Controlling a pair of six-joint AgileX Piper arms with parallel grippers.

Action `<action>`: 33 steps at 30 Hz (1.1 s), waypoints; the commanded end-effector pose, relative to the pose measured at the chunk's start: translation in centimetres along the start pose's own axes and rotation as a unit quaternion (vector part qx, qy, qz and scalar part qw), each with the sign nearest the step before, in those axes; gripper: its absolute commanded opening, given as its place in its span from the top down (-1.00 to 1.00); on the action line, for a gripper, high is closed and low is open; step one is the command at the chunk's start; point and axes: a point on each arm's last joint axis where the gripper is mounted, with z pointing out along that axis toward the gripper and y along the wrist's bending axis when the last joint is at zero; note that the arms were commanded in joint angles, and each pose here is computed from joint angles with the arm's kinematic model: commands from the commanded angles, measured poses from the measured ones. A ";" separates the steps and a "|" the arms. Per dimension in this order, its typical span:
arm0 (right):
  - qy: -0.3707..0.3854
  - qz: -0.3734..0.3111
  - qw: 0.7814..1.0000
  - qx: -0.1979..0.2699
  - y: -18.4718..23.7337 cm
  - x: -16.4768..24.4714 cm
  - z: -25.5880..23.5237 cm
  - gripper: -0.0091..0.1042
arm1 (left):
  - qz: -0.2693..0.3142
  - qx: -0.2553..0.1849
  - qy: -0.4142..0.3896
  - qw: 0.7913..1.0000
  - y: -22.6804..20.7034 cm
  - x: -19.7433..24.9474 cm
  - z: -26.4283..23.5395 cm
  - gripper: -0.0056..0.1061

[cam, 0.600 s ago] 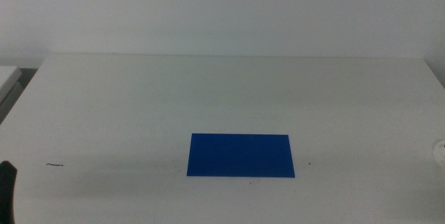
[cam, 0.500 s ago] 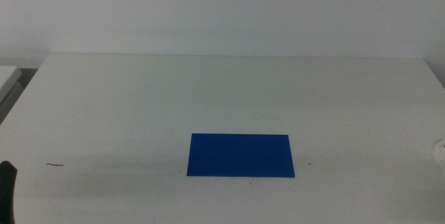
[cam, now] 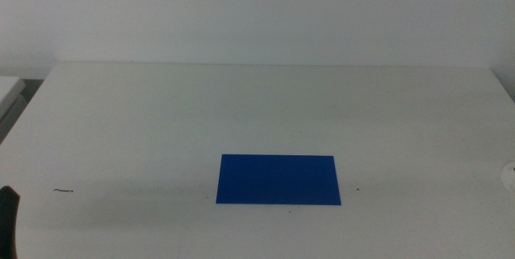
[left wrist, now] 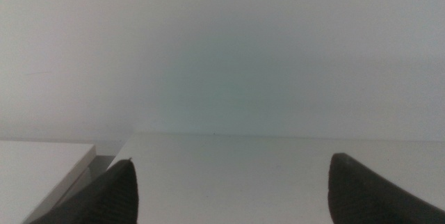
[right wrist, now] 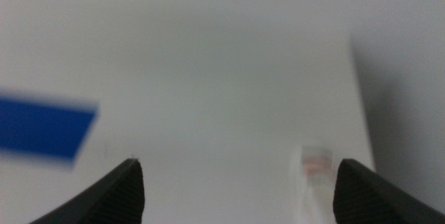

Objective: Use one arm to grab the shoe from the table and place it on the mat.

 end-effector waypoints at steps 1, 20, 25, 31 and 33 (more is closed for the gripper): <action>0.112 -0.003 0.994 -0.006 -0.2 -0.6 1.4 -0.80 | -0.001 0.000 -0.008 1.000 0.0 -0.1 0.0 -0.78; 0.395 0.032 0.918 -0.015 -6.5 0.9 16.5 -0.80 | -0.001 0.000 -0.008 1.000 0.0 -0.1 0.0 -0.78; 0.387 0.018 0.922 0.007 -8.3 2.5 20.7 -0.80 | -0.001 0.000 -0.008 1.000 0.0 -0.1 0.0 -0.78; 0.396 -0.001 0.918 0.009 -9.0 4.9 24.9 -0.80 | -0.001 0.000 -0.008 1.000 0.0 -0.1 0.0 -0.78; 0.402 -0.001 0.916 0.006 -9.1 5.7 25.9 -0.80 | -0.001 0.000 -0.008 1.000 0.0 -0.1 0.0 -0.78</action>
